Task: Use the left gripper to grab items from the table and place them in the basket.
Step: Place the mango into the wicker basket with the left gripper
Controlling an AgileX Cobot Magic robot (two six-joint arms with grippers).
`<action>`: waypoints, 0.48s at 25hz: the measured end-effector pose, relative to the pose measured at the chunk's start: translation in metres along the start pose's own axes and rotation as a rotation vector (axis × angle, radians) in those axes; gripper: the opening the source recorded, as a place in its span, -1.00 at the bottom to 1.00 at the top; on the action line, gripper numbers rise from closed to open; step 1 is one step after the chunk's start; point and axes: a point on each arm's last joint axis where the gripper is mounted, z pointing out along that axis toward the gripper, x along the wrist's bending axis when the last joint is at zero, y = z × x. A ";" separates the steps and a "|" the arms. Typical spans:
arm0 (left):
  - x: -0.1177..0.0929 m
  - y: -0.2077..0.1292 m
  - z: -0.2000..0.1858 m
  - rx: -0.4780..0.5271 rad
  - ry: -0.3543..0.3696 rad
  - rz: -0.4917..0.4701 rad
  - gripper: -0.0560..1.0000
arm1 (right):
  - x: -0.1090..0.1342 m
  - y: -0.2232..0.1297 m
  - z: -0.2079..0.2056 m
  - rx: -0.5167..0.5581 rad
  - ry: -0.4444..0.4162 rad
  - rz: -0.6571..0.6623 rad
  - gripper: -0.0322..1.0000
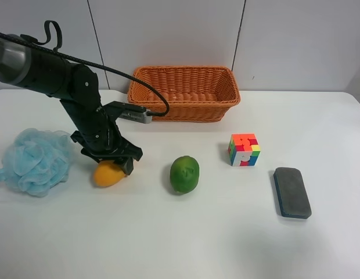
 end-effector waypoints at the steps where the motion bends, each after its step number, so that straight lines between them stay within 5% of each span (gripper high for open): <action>1: 0.000 0.000 -0.001 0.001 0.000 0.000 0.26 | 0.000 0.000 0.000 0.000 0.000 0.000 0.99; 7: -0.004 0.009 -0.056 -0.098 -0.005 0.021 0.26 | 0.000 0.000 0.000 0.000 0.000 0.000 0.99; 12: -0.005 0.040 -0.150 -0.380 0.082 0.126 0.26 | 0.000 0.000 0.000 0.000 0.000 0.000 0.99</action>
